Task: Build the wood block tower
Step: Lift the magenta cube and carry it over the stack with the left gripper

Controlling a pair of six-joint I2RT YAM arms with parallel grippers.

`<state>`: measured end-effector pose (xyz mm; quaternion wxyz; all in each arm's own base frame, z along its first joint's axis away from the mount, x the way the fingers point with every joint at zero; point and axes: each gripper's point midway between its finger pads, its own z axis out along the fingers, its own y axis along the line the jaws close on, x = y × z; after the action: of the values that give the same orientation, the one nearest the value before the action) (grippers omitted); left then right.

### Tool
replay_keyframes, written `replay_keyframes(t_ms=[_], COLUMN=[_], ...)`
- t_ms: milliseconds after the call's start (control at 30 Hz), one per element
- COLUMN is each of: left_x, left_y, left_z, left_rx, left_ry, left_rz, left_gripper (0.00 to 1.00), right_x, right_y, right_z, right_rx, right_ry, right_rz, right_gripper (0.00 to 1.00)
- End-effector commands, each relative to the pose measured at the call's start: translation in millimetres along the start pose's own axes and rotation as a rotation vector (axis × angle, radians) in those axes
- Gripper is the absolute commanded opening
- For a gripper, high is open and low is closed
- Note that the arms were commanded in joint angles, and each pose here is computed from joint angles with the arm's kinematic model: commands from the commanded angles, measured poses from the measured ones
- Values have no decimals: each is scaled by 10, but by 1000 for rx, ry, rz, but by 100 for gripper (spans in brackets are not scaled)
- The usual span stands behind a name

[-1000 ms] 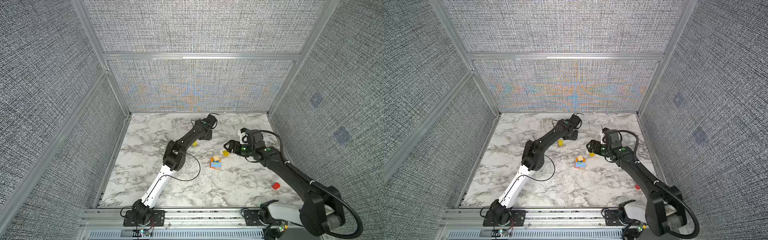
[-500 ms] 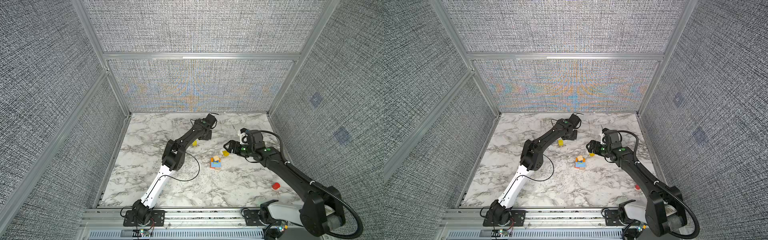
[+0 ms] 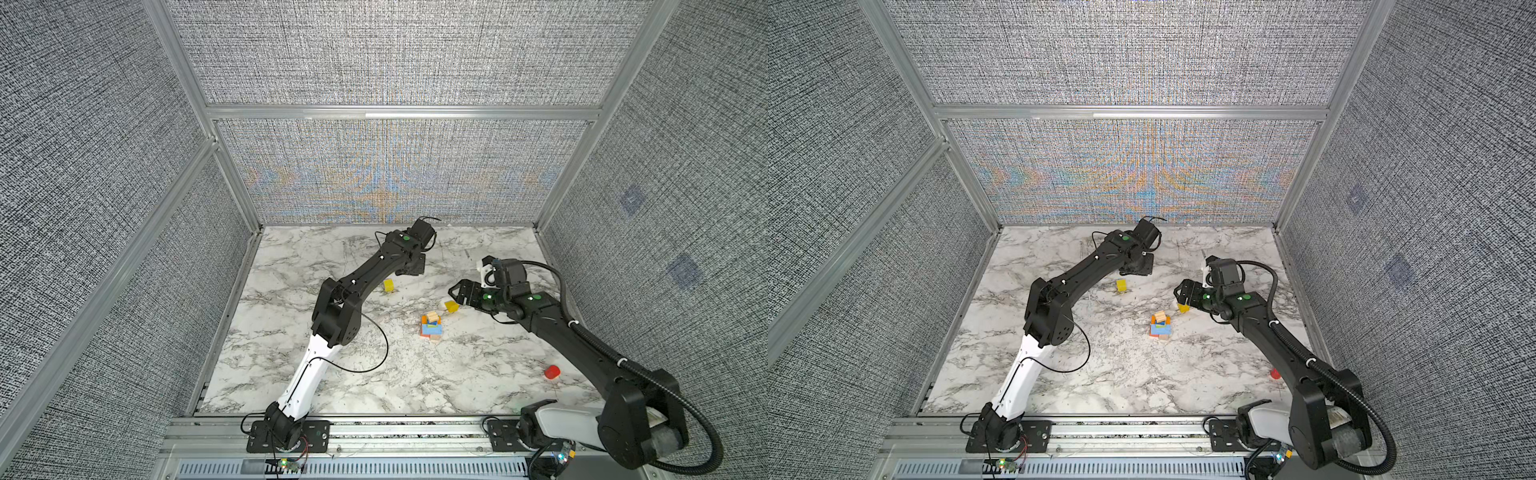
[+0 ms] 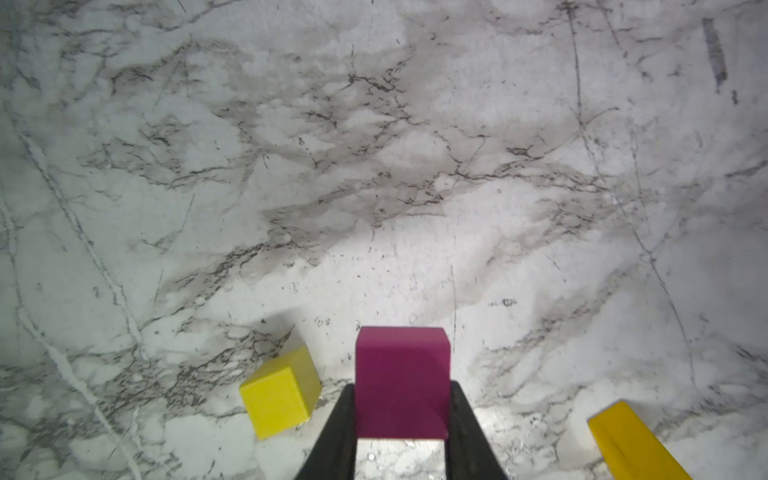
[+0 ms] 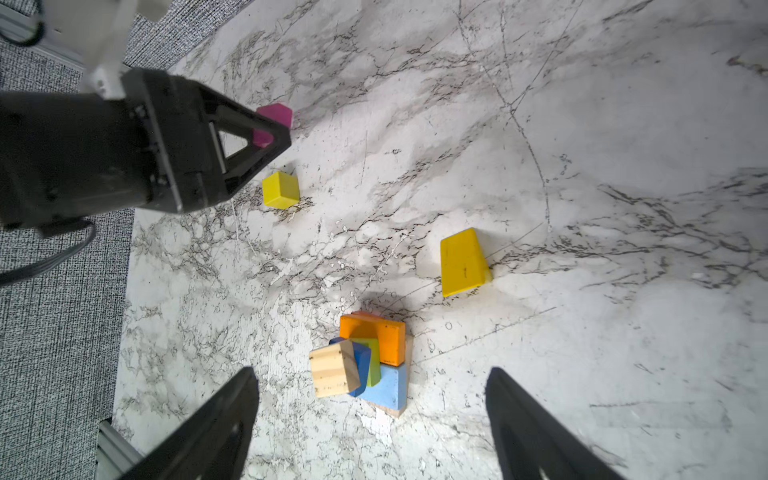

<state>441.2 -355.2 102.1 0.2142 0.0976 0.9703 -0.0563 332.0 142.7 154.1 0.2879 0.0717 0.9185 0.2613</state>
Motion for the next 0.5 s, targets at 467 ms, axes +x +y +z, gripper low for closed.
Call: replay_keyframes(t_ms=[467], left_x=[751], left_y=[-301], left_z=[-618], left_rx=[82], left_ry=[42], left_rz=[92], left_gripper=[23], right_x=[-100], right_y=[-271], right_z=[103], right_rx=[23], right_ry=[34], right_rz=[110], right_gripper=[88])
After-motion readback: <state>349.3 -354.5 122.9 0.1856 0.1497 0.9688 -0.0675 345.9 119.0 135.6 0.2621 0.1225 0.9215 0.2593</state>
